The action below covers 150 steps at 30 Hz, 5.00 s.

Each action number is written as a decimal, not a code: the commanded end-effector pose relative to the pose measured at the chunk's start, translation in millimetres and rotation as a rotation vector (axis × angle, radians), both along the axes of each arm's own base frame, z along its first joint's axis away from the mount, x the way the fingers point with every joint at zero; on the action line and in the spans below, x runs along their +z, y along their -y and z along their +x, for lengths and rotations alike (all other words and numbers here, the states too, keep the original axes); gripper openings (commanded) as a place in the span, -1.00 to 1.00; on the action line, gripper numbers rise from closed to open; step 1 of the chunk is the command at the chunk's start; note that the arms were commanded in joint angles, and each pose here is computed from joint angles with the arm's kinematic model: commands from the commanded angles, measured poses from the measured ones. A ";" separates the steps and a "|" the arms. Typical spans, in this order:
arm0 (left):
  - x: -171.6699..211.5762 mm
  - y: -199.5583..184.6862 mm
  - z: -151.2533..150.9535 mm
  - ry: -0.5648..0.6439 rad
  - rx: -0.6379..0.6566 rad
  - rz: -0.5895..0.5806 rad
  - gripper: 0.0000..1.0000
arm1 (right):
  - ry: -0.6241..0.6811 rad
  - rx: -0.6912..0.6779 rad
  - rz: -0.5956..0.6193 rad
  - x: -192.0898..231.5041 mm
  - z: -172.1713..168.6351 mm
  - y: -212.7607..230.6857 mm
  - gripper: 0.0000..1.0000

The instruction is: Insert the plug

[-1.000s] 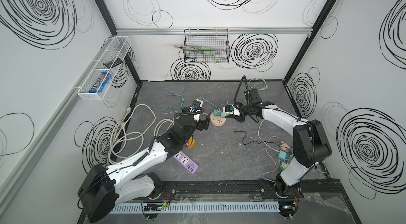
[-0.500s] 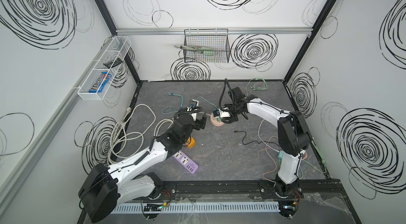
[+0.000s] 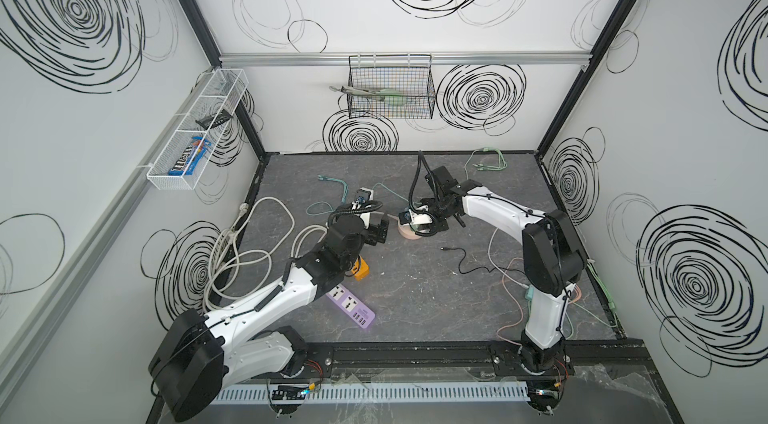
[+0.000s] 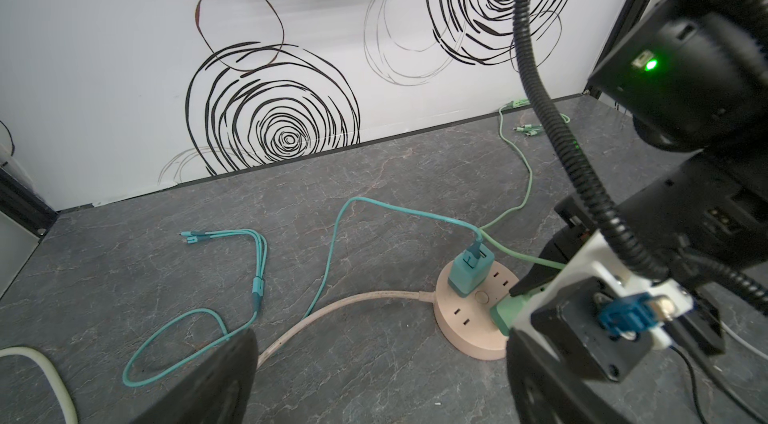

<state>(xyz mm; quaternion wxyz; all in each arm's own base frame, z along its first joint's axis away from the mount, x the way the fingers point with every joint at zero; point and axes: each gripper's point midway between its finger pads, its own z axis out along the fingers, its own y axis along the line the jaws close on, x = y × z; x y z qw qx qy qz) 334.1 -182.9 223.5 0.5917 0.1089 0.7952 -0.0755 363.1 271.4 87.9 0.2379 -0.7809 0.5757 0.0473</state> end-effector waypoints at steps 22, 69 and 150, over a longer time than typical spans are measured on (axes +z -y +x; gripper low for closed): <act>-3.7 2.0 5.1 -0.006 0.003 -0.026 0.92 | -0.079 -0.001 -0.050 -7.6 -18.0 3.9 -1.00; 16.4 -12.2 5.4 0.031 0.055 -0.102 0.92 | -0.335 -0.165 -0.086 1.2 -29.1 -20.5 0.65; -201.3 97.2 141.1 -0.592 -0.043 0.095 -0.12 | 0.429 -1.385 1.137 201.0 -13.4 177.2 0.95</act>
